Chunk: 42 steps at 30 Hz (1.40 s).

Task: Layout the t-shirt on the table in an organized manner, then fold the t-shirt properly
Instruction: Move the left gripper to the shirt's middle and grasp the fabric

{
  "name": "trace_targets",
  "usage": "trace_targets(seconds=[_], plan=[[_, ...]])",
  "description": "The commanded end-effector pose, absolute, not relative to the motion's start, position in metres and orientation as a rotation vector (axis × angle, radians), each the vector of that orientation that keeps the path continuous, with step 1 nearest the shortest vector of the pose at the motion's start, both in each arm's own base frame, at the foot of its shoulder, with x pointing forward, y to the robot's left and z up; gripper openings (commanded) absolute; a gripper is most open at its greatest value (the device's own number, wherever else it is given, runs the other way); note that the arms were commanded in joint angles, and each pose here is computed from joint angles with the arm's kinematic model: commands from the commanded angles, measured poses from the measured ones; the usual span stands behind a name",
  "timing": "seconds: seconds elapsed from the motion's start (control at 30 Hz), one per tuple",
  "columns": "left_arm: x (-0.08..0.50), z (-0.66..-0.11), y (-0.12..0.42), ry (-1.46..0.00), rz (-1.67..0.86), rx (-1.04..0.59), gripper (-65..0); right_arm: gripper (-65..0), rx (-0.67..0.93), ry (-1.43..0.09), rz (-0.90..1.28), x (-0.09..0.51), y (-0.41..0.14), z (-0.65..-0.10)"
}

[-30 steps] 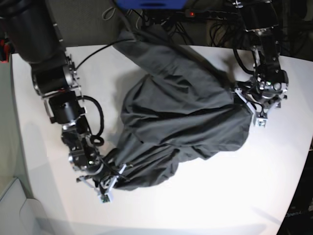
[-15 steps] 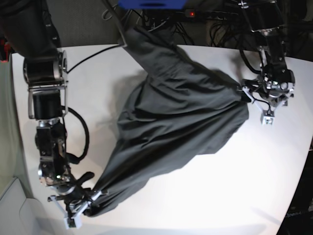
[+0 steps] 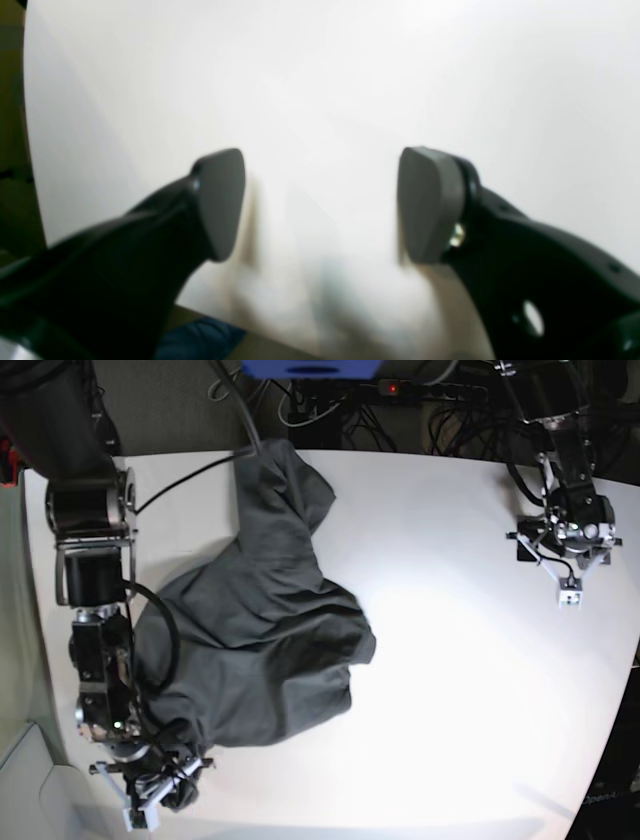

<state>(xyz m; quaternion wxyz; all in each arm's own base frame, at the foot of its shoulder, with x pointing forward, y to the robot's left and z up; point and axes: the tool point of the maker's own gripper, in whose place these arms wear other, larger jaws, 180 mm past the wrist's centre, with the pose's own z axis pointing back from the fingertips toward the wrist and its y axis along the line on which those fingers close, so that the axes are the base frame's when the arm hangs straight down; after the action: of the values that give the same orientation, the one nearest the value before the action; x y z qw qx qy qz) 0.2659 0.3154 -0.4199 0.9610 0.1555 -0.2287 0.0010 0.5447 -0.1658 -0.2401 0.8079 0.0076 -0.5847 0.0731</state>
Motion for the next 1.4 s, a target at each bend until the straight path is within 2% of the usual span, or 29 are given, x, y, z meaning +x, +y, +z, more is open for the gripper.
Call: trace_targets(seconds=[0.0, 0.5, 0.57, 0.8, 0.87, 1.0, 1.17, 1.3, 1.37], plan=[[0.258, -0.42, 0.323, -0.424, -0.001, 0.34, -18.7, -63.3, 0.006, -1.346, 0.155, 0.556, -0.17, -0.203], [0.251, -0.388, 0.336, -0.455, -0.063, 0.343, -18.7, -32.0, -0.054, -1.333, 0.149, 0.552, -0.199, -0.205], [0.25, -0.384, 0.337, -0.464, -0.065, 0.354, -18.7, -29.6, -0.055, -1.34, 0.123, 0.552, -0.206, -0.203], [0.263, -0.361, 0.322, -0.549, -0.073, 0.364, -18.7, -29.0, -0.045, -1.458, -0.076, 0.541, -0.254, -0.162], [0.275, -0.35, 0.304, -0.602, -0.099, 0.351, -18.7, -29.0, -0.055, -1.464, -0.087, 0.531, -0.259, -0.166], [0.303, -0.33, 0.249, -0.703, -0.218, 0.301, -18.7, -29.0, -0.084, -1.44, -0.049, 0.507, -0.256, -0.172], [0.344, -0.311, 0.157, -0.821, -0.332, 0.15, -18.7, -29.0, -0.114, -1.37, -0.016, 0.48, -0.254, -0.186], [0.369, -0.319, 0.097, -0.825, -0.358, 0.0, -18.7, -29.0, -0.124, -1.331, 0.0, 0.466, -0.251, -0.197], [0.383, -0.326, 0.086, -0.801, -0.369, -0.034, -18.7, -29.0, -0.14, -1.313, 0.011, 0.459, -0.254, -0.202]])
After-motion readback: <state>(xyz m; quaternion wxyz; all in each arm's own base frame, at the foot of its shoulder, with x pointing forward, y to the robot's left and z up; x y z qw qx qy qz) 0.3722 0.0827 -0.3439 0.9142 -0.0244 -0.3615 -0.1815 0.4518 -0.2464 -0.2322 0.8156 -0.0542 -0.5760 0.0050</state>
